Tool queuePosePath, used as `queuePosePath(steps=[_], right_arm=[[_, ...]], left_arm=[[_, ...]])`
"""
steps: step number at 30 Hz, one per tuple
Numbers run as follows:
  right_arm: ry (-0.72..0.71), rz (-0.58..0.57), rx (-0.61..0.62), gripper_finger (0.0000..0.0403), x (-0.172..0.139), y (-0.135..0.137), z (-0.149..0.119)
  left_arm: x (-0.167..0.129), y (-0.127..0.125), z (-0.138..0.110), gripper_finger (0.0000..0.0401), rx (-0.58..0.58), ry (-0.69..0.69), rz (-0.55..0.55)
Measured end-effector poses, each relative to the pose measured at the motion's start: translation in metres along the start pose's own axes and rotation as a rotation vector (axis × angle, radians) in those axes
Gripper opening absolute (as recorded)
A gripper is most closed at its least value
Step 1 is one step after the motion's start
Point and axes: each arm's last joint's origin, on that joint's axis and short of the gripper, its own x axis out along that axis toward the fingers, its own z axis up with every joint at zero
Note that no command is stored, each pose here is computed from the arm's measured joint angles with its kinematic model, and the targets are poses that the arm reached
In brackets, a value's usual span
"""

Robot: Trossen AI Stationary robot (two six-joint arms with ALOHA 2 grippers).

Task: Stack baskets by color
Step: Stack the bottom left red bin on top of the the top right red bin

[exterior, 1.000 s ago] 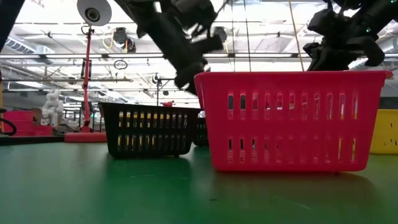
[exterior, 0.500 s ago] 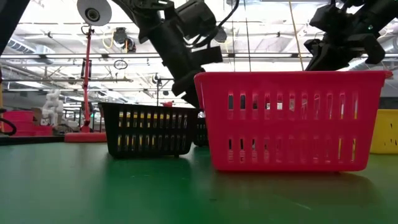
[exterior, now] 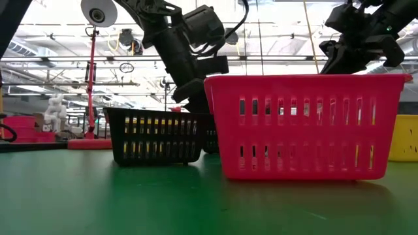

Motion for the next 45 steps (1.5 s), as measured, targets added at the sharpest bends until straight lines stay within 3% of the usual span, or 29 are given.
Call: queuePosePath(steps=[8,28,45], right_arm=[[0.0,0.0,-0.001,0.0004,0.0,0.0,0.0],[0.0,0.0,-0.02,0.0004,0.0,0.0,0.0],[0.053,0.018,-0.04,0.0004,0.0,0.002,-0.005]], left_arm=[[0.0,-0.001,-0.003,0.0116,-0.037,0.028,-0.007],[-0.009,-0.008,-0.005,0.0115,-0.045,0.076,-0.029],[-0.017,-0.006,0.002,0.0115,-0.071,0.03,-0.02]])
